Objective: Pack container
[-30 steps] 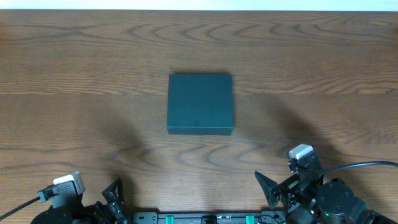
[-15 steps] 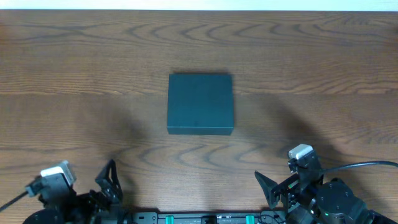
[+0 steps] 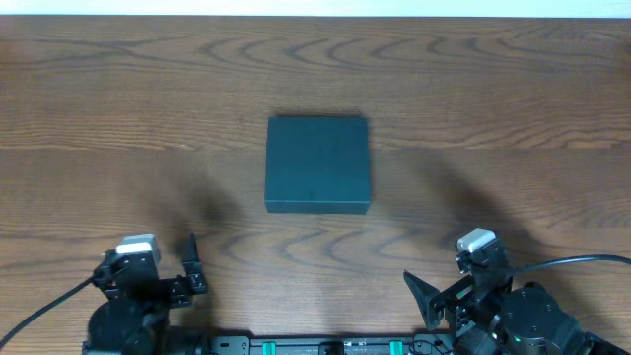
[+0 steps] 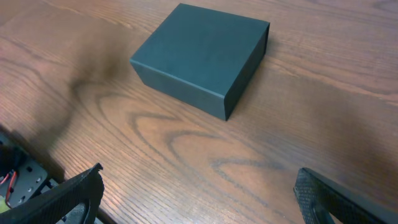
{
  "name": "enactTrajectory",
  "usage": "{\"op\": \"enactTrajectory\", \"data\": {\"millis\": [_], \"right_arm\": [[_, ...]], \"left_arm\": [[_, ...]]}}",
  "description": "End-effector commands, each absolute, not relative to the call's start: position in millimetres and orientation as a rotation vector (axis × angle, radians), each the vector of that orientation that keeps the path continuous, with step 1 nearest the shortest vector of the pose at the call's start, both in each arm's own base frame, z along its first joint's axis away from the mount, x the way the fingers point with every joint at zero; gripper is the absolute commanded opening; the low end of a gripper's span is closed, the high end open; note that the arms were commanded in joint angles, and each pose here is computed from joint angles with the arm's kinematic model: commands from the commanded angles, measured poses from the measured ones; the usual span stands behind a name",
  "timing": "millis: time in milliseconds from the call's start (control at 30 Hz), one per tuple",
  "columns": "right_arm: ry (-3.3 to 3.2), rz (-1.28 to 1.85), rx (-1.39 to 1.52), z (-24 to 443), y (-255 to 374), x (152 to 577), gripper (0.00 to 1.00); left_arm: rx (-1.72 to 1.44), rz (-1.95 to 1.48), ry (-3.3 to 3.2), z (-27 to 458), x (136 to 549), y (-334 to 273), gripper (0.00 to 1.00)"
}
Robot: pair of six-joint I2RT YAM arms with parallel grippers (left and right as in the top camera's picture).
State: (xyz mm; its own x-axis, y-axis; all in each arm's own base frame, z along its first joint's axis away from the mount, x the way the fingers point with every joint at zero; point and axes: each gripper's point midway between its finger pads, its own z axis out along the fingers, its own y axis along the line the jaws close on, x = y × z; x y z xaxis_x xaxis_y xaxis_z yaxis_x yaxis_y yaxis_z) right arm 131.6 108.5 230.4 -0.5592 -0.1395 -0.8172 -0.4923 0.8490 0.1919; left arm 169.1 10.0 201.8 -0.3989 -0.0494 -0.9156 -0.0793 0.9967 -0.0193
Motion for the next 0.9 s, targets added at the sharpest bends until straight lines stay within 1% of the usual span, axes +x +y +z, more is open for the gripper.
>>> {"op": "enactTrajectory", "data": {"millis": [0, 133, 367, 700, 867], "right_arm": [[2.135, 0.502, -0.468, 229.4, 108.1, 131.2, 0.99], [2.135, 0.502, -0.468, 229.4, 108.1, 131.2, 0.99], [2.135, 0.502, -0.468, 229.4, 108.1, 131.2, 0.99], [2.135, 0.502, -0.468, 229.4, 108.1, 131.2, 0.99], [2.135, 0.502, -0.468, 229.4, 108.1, 131.2, 0.99]], "left_arm": [[-0.081, 0.146, 2.015, 175.4, 172.7, 22.4, 0.99], [-0.097, 0.191, 2.060, 143.9, 177.3, 28.0, 0.99], [-0.087, 0.203, 2.139, 102.9, 180.7, 27.6, 0.99], [-0.080, 0.227, 2.222, 67.1, 178.2, 29.2, 0.99], [-0.088, 0.238, 2.206, 68.3, 180.8, 31.0, 0.98]]}}
